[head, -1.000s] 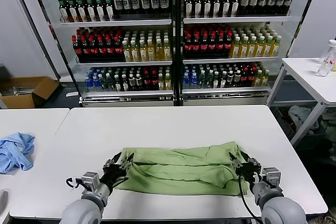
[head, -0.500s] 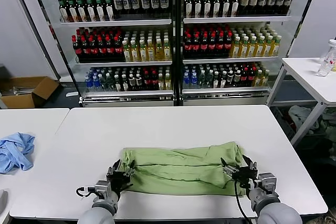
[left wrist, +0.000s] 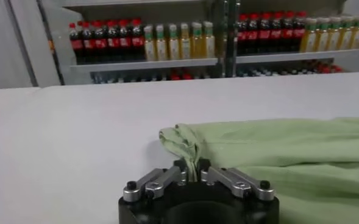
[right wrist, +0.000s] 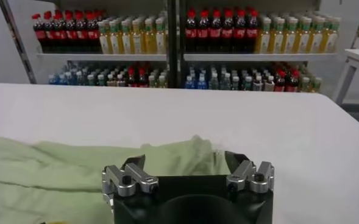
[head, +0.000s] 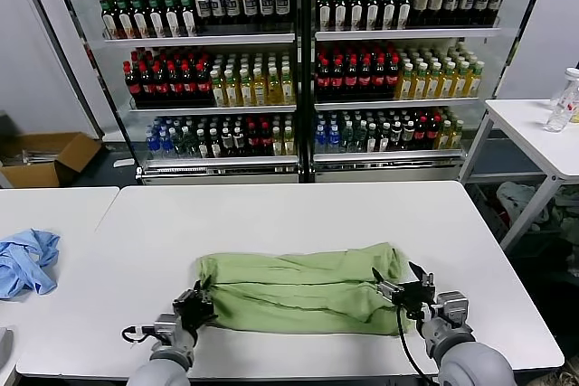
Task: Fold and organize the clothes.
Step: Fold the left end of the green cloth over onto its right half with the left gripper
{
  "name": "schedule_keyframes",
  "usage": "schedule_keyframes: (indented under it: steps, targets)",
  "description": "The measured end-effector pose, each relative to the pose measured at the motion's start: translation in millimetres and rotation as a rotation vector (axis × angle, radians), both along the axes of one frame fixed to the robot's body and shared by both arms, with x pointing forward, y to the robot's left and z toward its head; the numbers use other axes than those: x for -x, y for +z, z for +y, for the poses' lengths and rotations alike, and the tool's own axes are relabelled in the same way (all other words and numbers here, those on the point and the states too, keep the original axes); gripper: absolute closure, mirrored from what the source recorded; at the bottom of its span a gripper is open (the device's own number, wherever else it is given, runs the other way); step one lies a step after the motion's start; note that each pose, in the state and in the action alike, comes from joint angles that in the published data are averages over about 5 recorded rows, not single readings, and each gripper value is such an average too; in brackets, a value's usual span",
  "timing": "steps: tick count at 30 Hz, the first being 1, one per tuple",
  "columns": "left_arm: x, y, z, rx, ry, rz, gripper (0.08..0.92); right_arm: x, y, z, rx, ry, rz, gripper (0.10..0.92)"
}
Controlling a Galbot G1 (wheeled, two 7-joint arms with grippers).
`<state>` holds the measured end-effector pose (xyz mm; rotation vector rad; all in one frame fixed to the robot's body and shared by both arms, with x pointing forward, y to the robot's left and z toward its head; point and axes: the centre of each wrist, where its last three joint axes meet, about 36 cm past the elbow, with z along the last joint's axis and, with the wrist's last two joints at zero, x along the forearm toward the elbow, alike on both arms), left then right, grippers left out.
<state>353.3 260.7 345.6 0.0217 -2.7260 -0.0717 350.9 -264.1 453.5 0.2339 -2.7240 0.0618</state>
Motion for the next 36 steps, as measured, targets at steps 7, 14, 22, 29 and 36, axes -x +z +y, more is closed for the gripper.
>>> schedule_keyframes:
  steps: [7,14,22,29,36]
  targets:
    - [-5.4,18.0,64.0,-0.017,0.097,-0.039,0.898,-8.3,4.3,3.4,0.001,0.019,-0.043,0.2]
    - [-3.4,59.6,80.8,0.135,0.08,-0.151,0.898,-15.1,6.5,8.5,-0.006,0.03,-0.061,0.2]
    - [1.9,82.2,38.4,0.485,-0.03,-0.186,0.898,-20.9,7.4,9.6,-0.007,0.032,-0.078,0.2]
    - [-6.5,80.8,-3.6,0.741,-0.09,-0.167,0.898,-19.5,8.3,10.2,-0.012,0.024,-0.088,0.2]
    - [-20.6,72.1,-46.1,0.896,-0.145,-0.128,0.898,-21.3,8.7,7.9,-0.006,0.026,-0.091,0.2]
